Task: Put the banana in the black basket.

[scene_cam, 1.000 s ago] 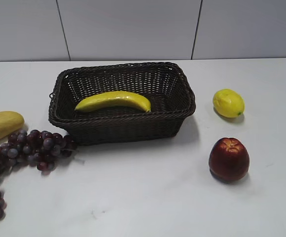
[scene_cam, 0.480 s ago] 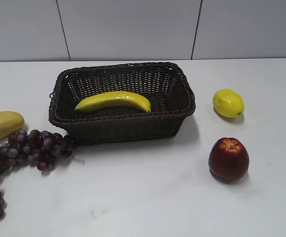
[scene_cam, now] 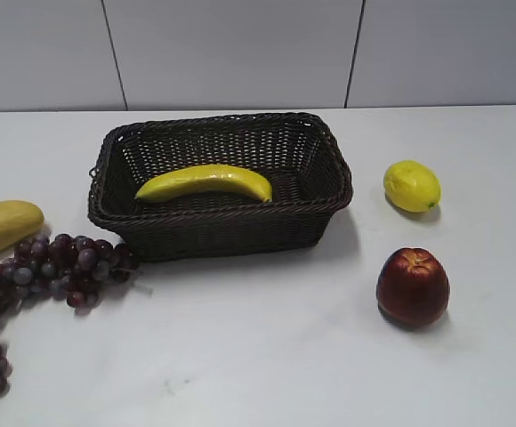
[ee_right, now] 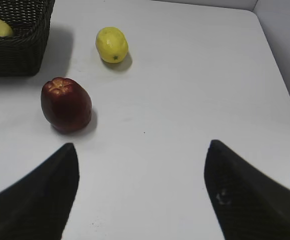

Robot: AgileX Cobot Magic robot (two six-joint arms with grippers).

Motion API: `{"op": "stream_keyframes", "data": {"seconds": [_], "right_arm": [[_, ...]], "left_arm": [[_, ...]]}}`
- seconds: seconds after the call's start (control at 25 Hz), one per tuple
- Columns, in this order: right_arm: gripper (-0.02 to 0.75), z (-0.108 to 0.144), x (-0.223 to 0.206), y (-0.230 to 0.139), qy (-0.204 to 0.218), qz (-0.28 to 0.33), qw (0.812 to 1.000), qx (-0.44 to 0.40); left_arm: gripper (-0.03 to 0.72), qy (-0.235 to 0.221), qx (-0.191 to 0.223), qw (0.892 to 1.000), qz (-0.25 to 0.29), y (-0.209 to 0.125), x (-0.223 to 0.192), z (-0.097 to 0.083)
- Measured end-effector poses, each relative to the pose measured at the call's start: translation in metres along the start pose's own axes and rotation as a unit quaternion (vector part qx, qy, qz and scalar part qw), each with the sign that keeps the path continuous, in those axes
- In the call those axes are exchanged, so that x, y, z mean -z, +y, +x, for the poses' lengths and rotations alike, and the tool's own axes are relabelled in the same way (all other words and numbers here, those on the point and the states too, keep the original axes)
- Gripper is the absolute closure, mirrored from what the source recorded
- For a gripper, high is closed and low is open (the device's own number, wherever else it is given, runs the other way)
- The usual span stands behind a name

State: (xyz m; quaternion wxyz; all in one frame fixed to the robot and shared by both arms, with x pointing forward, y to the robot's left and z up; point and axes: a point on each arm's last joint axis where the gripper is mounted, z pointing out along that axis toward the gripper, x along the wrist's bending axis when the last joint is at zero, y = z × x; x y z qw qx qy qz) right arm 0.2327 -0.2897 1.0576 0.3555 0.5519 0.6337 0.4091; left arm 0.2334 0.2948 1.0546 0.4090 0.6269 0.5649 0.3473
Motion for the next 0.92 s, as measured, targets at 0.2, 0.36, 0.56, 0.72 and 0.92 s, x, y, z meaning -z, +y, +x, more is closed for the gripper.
{"op": "stream_keyframes", "data": {"seconds": [0.2, 0.36, 0.56, 0.72, 0.92], "right_arm": [[0.146, 0.0, 0.0, 0.0, 0.0, 0.0, 1.0, 0.0], [0.146, 0.0, 0.0, -0.0001, 0.0, 0.0, 1.0, 0.0], [0.146, 0.0, 0.0, -0.0001, 0.0, 0.0, 1.0, 0.0], [0.146, 0.0, 0.0, -0.0001, 0.0, 0.0, 1.0, 0.0], [0.146, 0.0, 0.0, -0.0002, 0.0, 0.001, 1.0, 0.0]], "left_arm": [[0.449, 0.0, 0.0, 1.0, 0.0, 0.0, 0.0, 0.0], [0.449, 0.0, 0.0, 1.0, 0.0, 0.0, 0.0, 0.0], [0.449, 0.0, 0.0, 1.0, 0.0, 0.0, 0.0, 0.0], [0.449, 0.0, 0.0, 1.0, 0.0, 0.0, 0.0, 0.0], [0.449, 0.0, 0.0, 1.0, 0.0, 0.0, 0.0, 0.0]]}}
